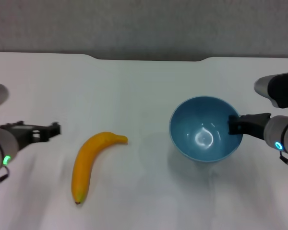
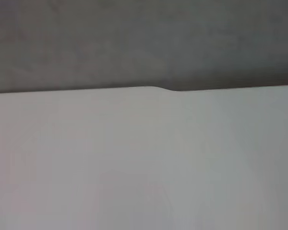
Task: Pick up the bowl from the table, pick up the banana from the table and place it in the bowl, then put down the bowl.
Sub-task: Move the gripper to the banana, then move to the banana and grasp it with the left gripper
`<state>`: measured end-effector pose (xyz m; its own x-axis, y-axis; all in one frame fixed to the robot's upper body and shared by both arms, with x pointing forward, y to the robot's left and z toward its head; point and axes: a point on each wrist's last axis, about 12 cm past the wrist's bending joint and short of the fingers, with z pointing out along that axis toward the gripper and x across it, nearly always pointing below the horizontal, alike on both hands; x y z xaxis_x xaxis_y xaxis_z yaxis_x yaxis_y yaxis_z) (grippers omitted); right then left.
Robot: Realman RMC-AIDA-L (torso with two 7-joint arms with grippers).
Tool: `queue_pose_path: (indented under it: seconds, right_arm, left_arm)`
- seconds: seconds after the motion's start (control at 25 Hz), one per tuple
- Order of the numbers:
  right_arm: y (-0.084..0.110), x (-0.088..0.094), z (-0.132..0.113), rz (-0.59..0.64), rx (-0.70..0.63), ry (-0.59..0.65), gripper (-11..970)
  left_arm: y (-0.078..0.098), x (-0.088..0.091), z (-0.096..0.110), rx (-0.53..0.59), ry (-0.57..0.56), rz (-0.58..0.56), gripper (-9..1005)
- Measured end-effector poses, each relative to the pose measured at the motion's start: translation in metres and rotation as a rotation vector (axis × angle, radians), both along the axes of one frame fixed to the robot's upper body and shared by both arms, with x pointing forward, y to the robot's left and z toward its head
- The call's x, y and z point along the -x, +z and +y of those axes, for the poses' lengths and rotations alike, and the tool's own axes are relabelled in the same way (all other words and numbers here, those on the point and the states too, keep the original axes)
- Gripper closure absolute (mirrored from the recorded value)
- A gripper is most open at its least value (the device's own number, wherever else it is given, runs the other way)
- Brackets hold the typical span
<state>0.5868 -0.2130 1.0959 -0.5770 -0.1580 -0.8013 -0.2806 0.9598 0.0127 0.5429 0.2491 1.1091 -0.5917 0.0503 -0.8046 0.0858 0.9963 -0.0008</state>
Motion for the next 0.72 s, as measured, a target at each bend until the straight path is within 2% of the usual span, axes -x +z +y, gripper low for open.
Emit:
queue_pose_path:
  seconds: [0.16,0.52,0.72]
  right_arm:
    - [0.002,0.002,0.001,-0.028,0.006,0.012,924]
    - [0.002,0.003,0.003,-0.031,0.006,0.017,925]
    - [0.0,0.003,0.002,-0.025,0.009,0.013,925]
  left_arm:
    - [-0.005,0.001,-0.019,0.012,-0.078,0.017,98]
    - [-0.017,0.001,-0.038,0.016,-0.14,0.042,98]
    - [-0.031,0.001,-0.052,0.027,-0.203,0.032,98]
